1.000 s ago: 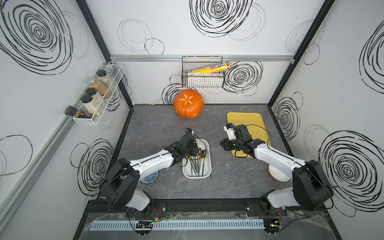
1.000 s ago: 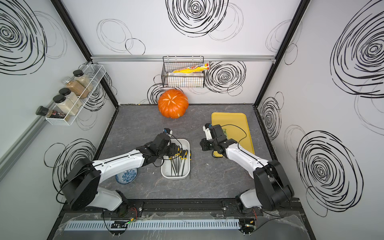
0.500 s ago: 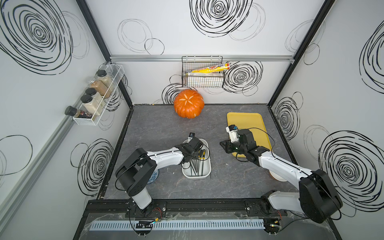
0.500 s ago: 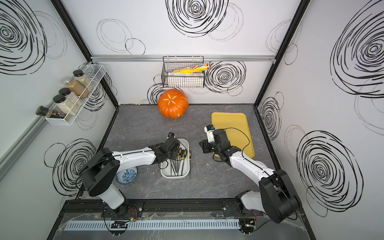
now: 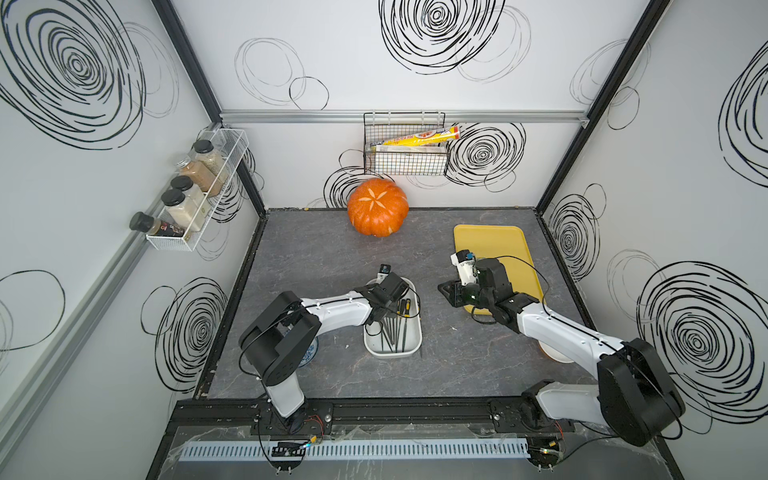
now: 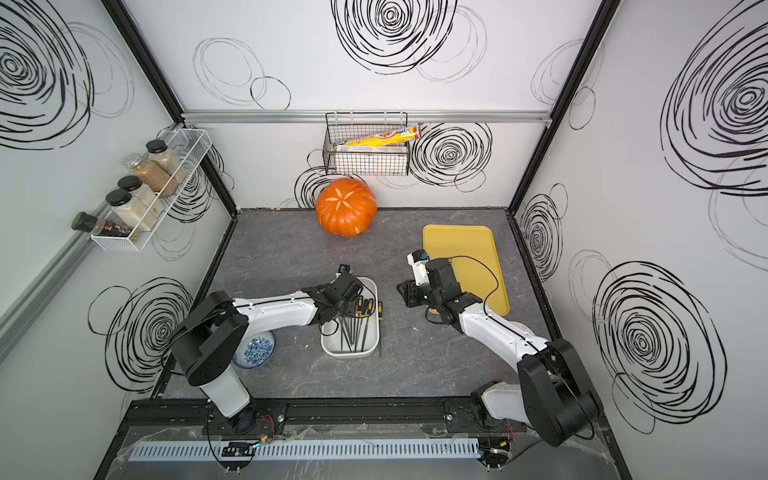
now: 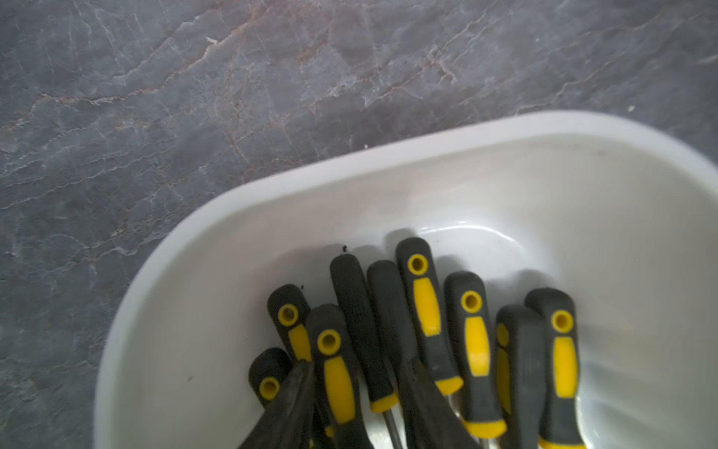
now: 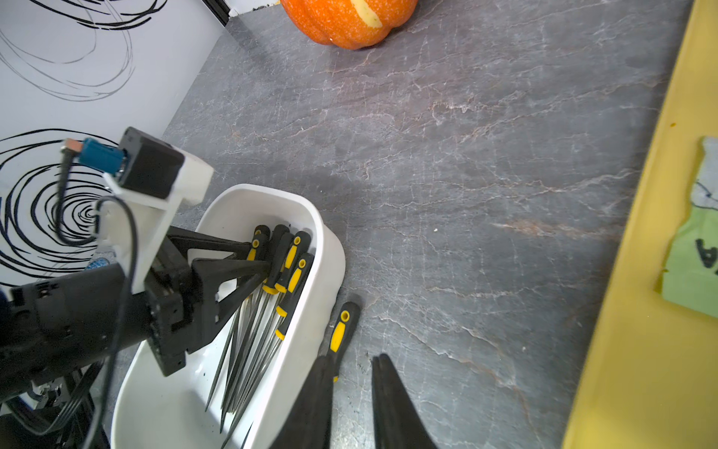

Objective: Take the file tool out of the storage box
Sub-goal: Pick up the file tool from the storage box.

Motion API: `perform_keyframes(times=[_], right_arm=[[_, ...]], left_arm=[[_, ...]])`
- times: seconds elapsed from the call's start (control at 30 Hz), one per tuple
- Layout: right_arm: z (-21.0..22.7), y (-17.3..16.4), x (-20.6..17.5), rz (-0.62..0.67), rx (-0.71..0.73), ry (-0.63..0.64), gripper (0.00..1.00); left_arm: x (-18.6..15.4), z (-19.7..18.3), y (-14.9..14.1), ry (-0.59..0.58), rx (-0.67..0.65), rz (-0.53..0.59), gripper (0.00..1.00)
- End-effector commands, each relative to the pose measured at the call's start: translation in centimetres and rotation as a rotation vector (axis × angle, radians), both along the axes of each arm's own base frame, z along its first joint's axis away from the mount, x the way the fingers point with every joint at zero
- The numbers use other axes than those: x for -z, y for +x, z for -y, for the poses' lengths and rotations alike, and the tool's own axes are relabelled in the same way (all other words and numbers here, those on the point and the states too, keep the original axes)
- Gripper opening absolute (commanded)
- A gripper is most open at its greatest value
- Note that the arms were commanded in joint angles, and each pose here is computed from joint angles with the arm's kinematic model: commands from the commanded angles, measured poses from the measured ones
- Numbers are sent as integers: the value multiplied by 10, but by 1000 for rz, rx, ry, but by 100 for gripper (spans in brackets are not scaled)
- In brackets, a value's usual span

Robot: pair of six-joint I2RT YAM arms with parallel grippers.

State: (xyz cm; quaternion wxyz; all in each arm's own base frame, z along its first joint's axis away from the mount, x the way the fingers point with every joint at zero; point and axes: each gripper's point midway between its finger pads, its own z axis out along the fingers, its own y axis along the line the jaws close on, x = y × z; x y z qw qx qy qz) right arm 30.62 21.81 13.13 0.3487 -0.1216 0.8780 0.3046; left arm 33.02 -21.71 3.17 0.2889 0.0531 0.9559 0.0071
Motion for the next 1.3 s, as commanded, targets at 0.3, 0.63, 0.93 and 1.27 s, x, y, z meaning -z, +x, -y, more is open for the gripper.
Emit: perform_keyframes(times=[0.3,0.63,0.93,1.27], right_arm=[[-3,-1,0,0,-13,14,24],[-7,-3,-3,10,-29,32,25],[-44,-37,-50,92,-310,263,29],[-99,-108,-78,43,-703,526,35]], left_arm=[[19,6,1,72,10,-45,24],[-26,16,8,-48,32,64,9],[-134,50,-11,-492,255,319,0],[-202,46,-46,-807,423,502,0]])
